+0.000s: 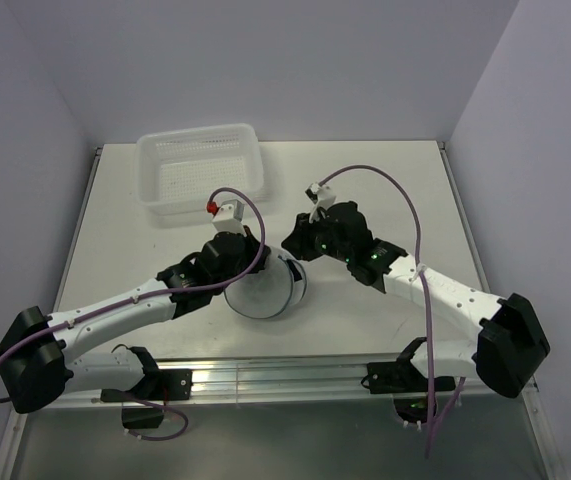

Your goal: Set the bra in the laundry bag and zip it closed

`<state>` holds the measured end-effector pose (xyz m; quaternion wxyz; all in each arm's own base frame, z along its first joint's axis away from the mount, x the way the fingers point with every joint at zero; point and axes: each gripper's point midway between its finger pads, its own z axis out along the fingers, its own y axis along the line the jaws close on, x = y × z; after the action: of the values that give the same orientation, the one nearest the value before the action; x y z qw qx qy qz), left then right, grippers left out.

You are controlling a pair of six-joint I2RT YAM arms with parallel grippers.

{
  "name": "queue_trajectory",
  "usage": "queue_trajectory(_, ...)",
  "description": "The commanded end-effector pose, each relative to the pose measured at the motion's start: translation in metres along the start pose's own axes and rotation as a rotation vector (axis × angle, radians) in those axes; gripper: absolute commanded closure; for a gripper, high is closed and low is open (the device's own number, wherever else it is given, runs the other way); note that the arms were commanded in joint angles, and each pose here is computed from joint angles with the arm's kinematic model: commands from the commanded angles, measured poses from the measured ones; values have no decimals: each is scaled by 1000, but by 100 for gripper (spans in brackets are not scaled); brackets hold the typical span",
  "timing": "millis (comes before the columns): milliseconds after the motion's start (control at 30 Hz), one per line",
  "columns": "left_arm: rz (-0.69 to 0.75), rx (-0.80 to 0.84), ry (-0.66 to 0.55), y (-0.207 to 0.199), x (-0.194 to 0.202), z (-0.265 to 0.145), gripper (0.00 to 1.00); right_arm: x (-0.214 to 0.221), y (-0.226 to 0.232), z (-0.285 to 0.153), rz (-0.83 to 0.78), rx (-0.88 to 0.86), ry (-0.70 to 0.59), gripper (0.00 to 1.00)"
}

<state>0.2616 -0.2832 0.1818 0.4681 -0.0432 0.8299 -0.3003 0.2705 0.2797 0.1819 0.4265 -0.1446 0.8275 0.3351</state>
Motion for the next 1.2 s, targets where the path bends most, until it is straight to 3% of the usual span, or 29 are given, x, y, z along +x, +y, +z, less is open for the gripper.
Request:
queue_trajectory(0,-16,45,-34,-11,-9,2,100,4,-2,6,-67,29,61,71)
queue_trajectory(200,-10,40,-33,-10,-8,3,100,15,2,10,-87,48,120,68)
queue_trajectory(367,-12,41,-34,-9,-8,3,100,21,5,14,-66,34,136,59)
queue_trajectory(633,-3,26,-39,-5,-8,2,100,24,25,13,40,-65,119,66)
queue_trajectory(867,-10,41,-43,-7,-8,1,100,12,28,8,187,-113,23,70)
queue_trajectory(1167,-17,70,-55,-9,-10,-4,100,-1,26,-12,265,-167,-82,61)
